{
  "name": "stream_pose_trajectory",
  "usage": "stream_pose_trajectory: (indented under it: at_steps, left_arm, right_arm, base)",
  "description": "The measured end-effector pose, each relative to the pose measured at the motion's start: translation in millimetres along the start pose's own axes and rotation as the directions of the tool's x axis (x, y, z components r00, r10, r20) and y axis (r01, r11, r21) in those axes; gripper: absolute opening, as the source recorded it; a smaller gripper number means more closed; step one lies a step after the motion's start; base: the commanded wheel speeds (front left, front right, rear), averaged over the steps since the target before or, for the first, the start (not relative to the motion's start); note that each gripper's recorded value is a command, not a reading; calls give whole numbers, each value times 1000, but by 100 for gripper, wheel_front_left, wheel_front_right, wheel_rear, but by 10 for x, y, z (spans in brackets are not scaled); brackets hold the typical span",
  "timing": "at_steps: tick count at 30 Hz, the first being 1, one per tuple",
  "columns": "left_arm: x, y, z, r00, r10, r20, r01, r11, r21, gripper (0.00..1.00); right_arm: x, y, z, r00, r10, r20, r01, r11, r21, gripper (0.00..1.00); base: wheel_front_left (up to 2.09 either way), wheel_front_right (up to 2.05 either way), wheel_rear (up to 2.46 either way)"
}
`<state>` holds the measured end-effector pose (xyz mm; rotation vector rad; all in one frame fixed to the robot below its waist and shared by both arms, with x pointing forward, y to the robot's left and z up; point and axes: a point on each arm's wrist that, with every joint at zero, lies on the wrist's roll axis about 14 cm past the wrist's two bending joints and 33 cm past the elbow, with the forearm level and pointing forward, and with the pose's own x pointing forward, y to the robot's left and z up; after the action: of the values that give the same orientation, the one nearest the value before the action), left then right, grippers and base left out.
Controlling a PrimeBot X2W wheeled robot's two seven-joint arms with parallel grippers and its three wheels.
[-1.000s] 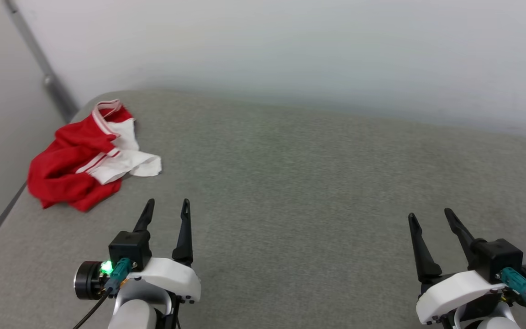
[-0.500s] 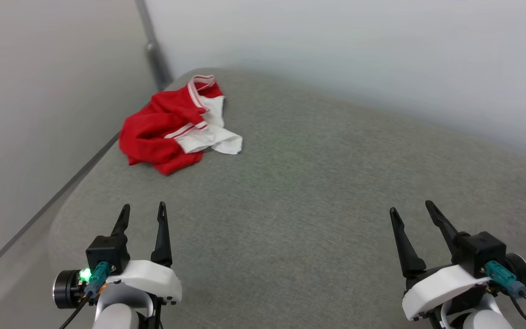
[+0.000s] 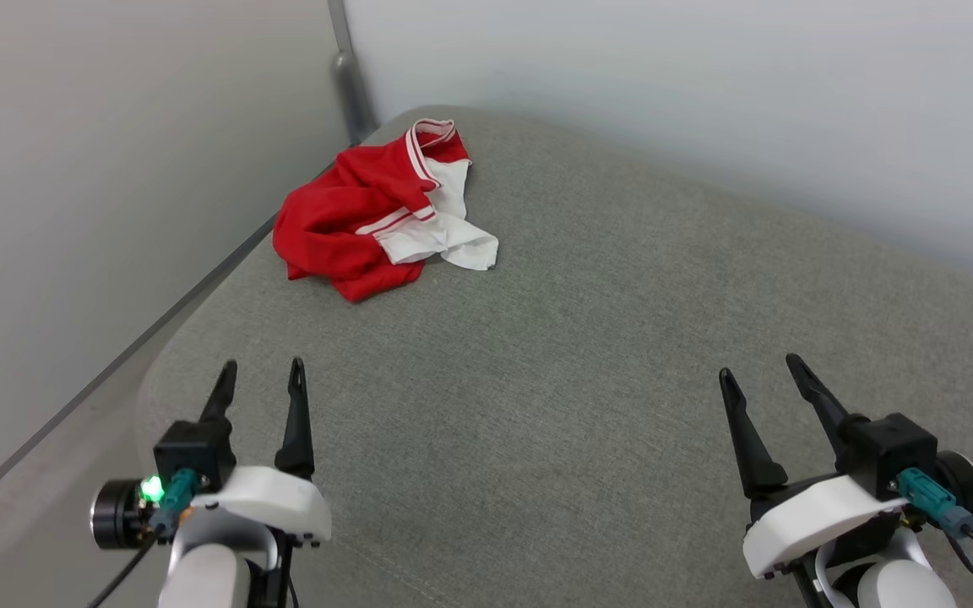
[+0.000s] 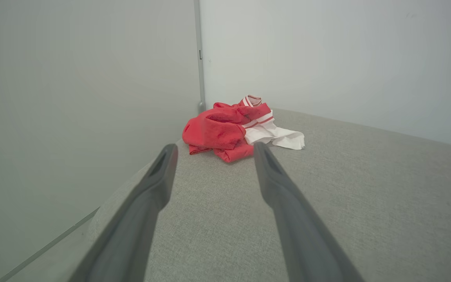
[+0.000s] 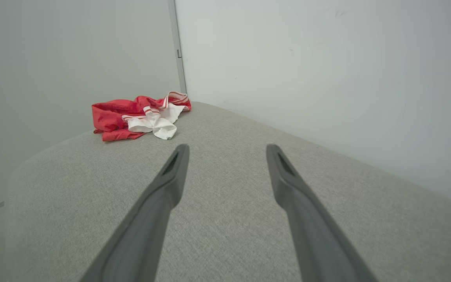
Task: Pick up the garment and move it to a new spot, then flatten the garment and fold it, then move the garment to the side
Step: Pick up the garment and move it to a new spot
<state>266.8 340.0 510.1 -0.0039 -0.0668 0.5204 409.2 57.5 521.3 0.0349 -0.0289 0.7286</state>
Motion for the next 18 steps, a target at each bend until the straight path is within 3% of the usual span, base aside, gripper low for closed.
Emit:
stream_pose_trajectory:
  at_steps: [6,13,18]
  left_arm:
    - [353,-164,263,995,-80,64,78,997,24,100]
    - [1172,-318,935,975,-150,163,135,986,100,100]
    - [1764,-383,1085,982,-170,85,156,976,150,100]
  right_arm:
    - [54,-133,-17,1000,-26,-4,26,1000,-7,100]
    - [148,-385,-88,997,-72,-21,71,997,-35,100]
    - [205,-647,-187,992,-123,-32,121,992,-37,100]
  base:
    - [0,0,0]
    - [0,0,0]
    - [0,0,0]
